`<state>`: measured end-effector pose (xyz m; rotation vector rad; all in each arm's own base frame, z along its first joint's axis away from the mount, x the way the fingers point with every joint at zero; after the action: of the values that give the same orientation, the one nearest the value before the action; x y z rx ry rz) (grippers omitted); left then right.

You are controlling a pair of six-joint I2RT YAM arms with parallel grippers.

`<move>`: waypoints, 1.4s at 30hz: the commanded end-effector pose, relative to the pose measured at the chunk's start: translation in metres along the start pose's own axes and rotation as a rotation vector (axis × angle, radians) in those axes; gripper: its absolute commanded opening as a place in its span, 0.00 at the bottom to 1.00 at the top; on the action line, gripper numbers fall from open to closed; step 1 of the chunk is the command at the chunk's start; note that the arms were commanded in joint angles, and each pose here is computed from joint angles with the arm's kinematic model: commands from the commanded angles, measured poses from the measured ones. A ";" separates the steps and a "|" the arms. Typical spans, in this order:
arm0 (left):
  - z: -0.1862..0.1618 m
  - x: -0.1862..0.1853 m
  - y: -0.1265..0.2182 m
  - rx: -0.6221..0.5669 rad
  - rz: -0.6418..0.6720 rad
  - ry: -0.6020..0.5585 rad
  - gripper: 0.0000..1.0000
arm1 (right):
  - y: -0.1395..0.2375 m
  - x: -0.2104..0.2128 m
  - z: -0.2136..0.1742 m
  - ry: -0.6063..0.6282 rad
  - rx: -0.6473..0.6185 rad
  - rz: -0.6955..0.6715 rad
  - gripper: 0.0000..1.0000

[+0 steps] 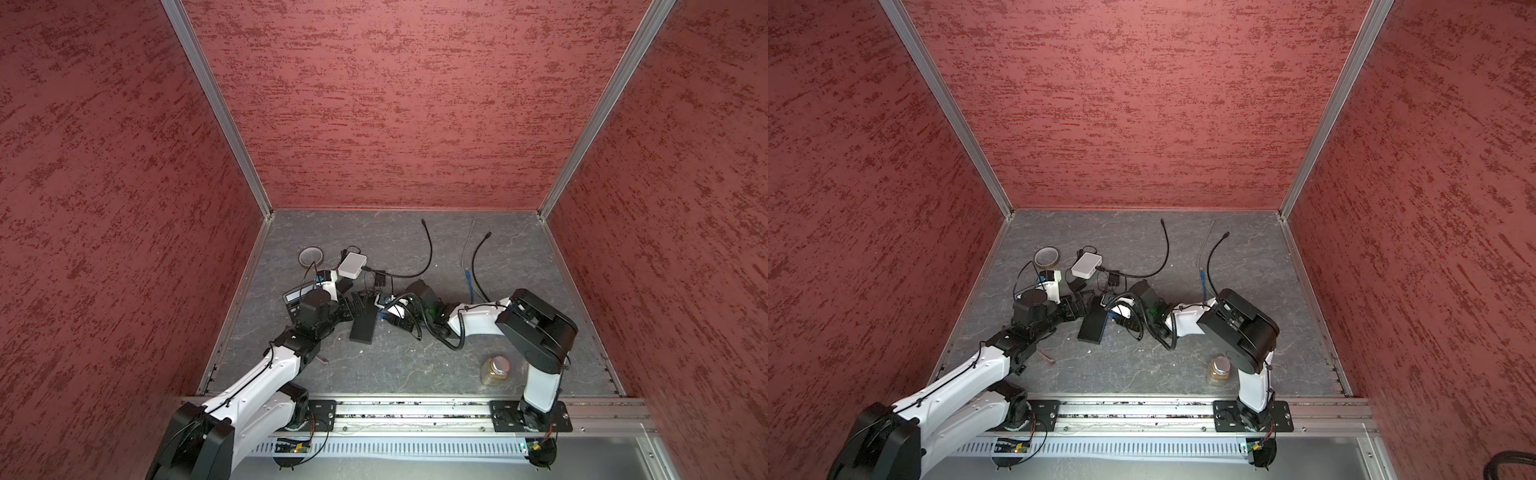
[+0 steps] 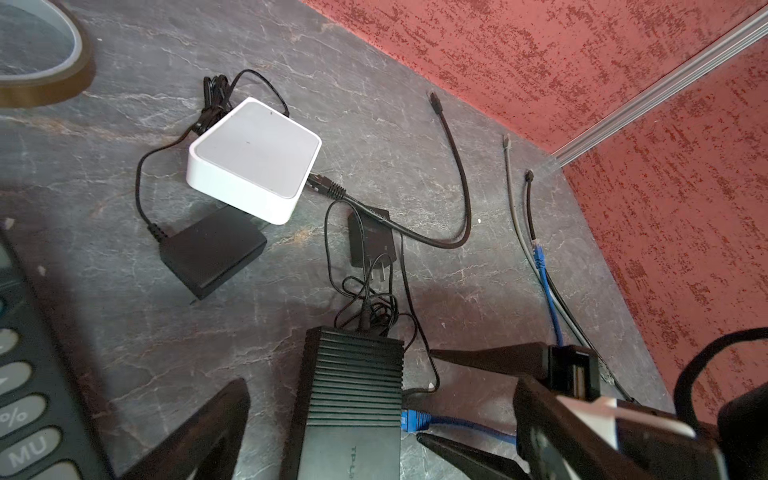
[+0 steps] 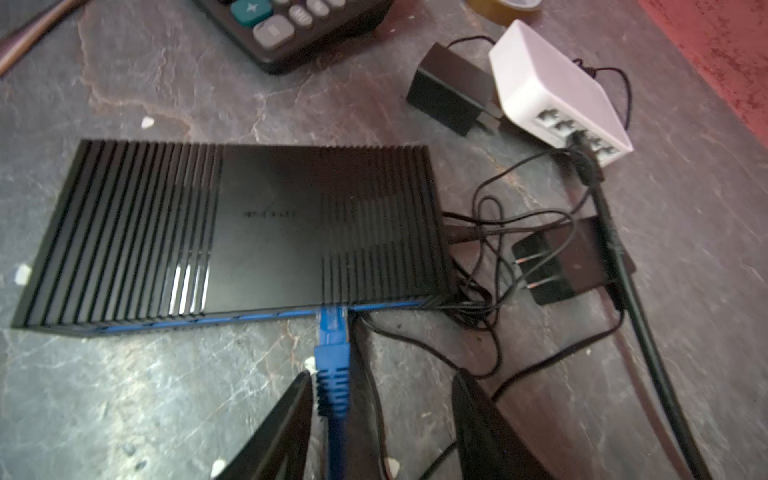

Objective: Insert the plug into the switch port

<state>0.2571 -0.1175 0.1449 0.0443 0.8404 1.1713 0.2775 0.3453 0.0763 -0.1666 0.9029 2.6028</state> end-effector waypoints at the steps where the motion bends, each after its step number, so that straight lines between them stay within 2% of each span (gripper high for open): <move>1: -0.004 0.000 0.001 0.013 0.002 -0.006 1.00 | 0.019 -0.017 0.020 -0.083 -0.074 -0.062 0.61; 5: -0.007 -0.006 -0.001 0.033 -0.020 -0.023 1.00 | 0.037 -0.035 0.025 -0.181 -0.092 -0.128 0.64; 10: -0.011 -0.021 -0.005 0.063 -0.052 -0.075 1.00 | 0.063 -0.075 0.017 -0.392 -0.041 -0.275 0.64; 16: -0.017 -0.043 -0.010 0.095 -0.063 -0.166 1.00 | 0.107 -0.126 -0.018 -0.717 0.021 -0.490 0.62; 21: -0.025 -0.051 -0.016 0.100 -0.075 -0.173 1.00 | 0.151 -0.161 -0.052 -0.896 0.000 -0.648 0.63; 24: -0.028 -0.052 -0.017 0.098 -0.069 -0.172 0.99 | 0.171 -0.179 -0.069 -0.986 0.004 -0.727 0.67; 26: -0.029 -0.053 -0.017 0.089 -0.059 -0.174 1.00 | 0.178 -0.186 -0.078 -1.008 0.041 -0.738 0.67; 30: -0.030 -0.055 -0.013 0.084 -0.064 -0.184 1.00 | 0.182 -0.197 -0.107 -1.023 0.196 -0.806 0.60; 37: -0.029 -0.056 -0.008 0.082 -0.065 -0.194 1.00 | 0.179 -0.201 -0.150 -1.103 0.285 -0.779 0.59; 42: -0.031 -0.053 -0.005 0.079 -0.054 -0.189 1.00 | 0.176 -0.205 -0.170 -1.117 0.345 -0.765 0.54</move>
<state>0.2382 -0.1782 0.1522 0.1877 0.7205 1.0481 0.3899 0.0516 0.0890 0.7744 0.6151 1.4149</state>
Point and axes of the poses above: each gripper's point midway between its finger pads, its own y axis back along the fingers, its own x axis along the line the jaws close on, z = x × y, the point moved 4 cm from there along y, back along the fingers, and after that the axes turned 1 degree about y, right-handed, at the moved point
